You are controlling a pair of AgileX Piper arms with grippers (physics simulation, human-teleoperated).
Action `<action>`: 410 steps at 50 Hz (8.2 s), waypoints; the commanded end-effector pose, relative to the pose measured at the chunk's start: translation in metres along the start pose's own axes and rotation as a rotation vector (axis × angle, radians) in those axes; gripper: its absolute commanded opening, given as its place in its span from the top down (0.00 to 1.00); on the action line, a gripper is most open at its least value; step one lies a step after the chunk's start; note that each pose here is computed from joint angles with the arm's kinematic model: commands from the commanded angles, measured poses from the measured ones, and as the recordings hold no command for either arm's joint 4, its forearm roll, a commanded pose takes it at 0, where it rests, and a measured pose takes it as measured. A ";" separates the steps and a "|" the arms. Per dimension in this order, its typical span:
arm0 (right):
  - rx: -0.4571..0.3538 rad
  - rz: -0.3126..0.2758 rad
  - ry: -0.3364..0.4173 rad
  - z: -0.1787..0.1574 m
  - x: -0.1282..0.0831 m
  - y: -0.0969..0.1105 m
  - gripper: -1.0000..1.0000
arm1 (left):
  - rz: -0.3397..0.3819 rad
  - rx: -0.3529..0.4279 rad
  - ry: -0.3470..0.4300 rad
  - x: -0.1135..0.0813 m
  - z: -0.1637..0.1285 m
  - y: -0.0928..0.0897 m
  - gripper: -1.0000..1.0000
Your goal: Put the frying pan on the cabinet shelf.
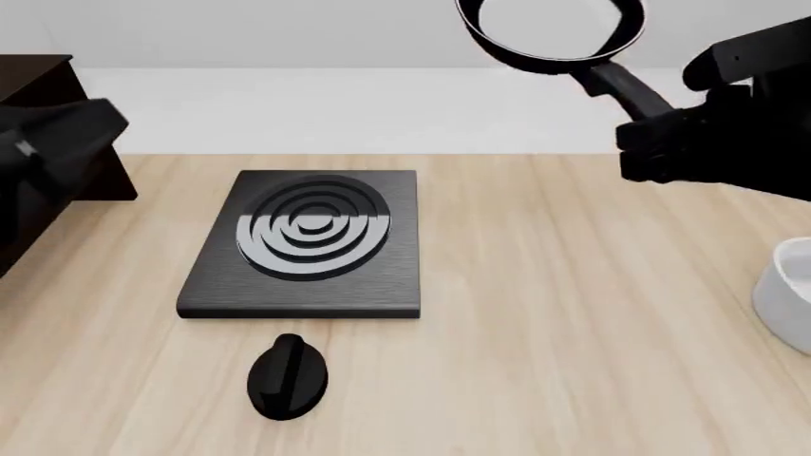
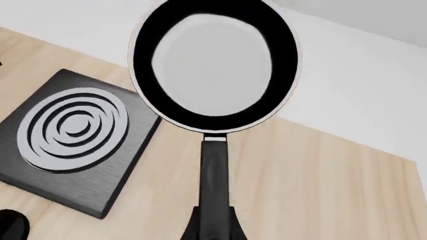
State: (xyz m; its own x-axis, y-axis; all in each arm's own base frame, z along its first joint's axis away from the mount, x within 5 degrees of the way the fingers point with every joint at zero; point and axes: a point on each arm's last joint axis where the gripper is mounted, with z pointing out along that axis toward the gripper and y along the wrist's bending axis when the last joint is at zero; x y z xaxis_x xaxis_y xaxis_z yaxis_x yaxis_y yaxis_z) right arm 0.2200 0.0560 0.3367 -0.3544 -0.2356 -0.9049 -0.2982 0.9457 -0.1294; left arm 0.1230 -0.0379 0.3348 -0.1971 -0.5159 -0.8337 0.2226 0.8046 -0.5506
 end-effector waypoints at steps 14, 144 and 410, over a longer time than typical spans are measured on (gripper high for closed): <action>-0.257 0.006 -0.239 -0.014 -0.059 0.062 1.00 | -0.164 0.111 0.035 0.003 -0.014 -0.013 0.00; -0.810 -0.333 -0.332 0.002 -0.057 0.289 1.00 | -0.547 0.271 0.079 0.028 -0.033 -0.008 0.00; -0.048 0.059 -0.213 -0.106 0.107 0.021 0.00 | -0.665 -0.091 -0.413 -0.056 0.101 0.073 1.00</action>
State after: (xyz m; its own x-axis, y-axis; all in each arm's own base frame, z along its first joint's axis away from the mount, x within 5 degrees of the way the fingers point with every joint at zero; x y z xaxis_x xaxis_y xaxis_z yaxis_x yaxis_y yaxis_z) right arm 0.0809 0.0275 0.2805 -0.1731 -0.1163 -0.9780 -0.3317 0.9419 -0.0533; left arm 0.2331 0.0025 0.3363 0.0493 -0.9603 -0.2745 0.0777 0.2777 -0.9575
